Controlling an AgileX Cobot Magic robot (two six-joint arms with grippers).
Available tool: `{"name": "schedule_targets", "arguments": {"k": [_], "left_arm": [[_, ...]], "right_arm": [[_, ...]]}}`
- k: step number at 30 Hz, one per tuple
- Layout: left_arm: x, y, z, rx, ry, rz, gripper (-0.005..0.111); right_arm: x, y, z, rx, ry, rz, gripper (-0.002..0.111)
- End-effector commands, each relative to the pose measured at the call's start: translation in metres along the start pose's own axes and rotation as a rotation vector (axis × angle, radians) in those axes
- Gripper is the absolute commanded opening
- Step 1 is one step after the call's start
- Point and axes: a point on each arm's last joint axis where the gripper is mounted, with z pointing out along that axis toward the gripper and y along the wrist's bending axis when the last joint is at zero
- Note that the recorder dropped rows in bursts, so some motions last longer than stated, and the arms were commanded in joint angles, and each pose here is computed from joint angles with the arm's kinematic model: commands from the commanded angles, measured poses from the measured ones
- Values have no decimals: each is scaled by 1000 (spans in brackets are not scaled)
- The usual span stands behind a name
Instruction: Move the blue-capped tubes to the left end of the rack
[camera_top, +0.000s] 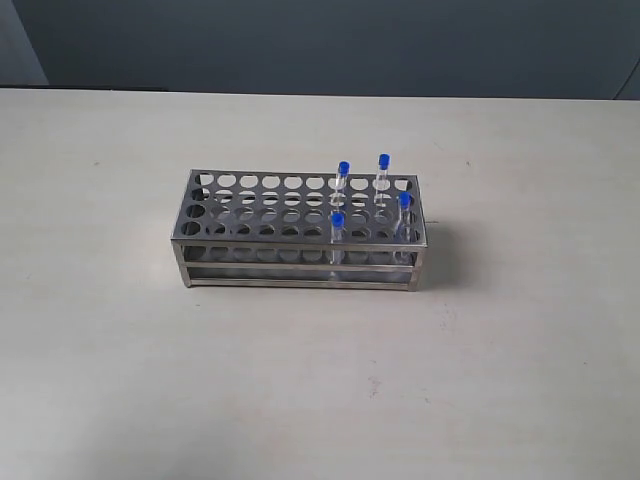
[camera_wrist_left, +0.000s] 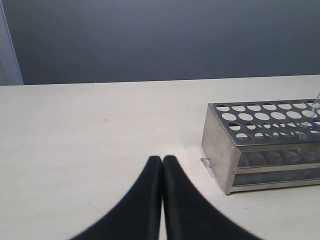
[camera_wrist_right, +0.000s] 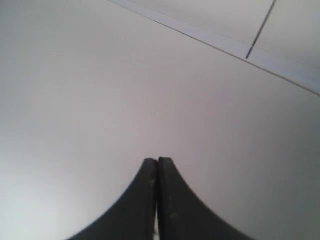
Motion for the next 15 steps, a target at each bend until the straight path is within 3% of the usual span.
{"name": "schedule_targets", "arguments": {"k": [1,5,11,14,15], "left_arm": [[-2,-1,0,11,-8,2,1],[-2,-1,0,11,-8,2,1],[-2,-1,0,11,-8,2,1],[-2,-1,0,11,-8,2,1],[-2,-1,0,11,-8,2,1]], "right_arm": [[7,5,0,-21,93,-202,0],[6,25,10,92,289,-503,0],[-3,60,54,167,440,-813,0],[17,72,95,145,722,-967,0],[37,76,115,103,917,-1027,0]]}}
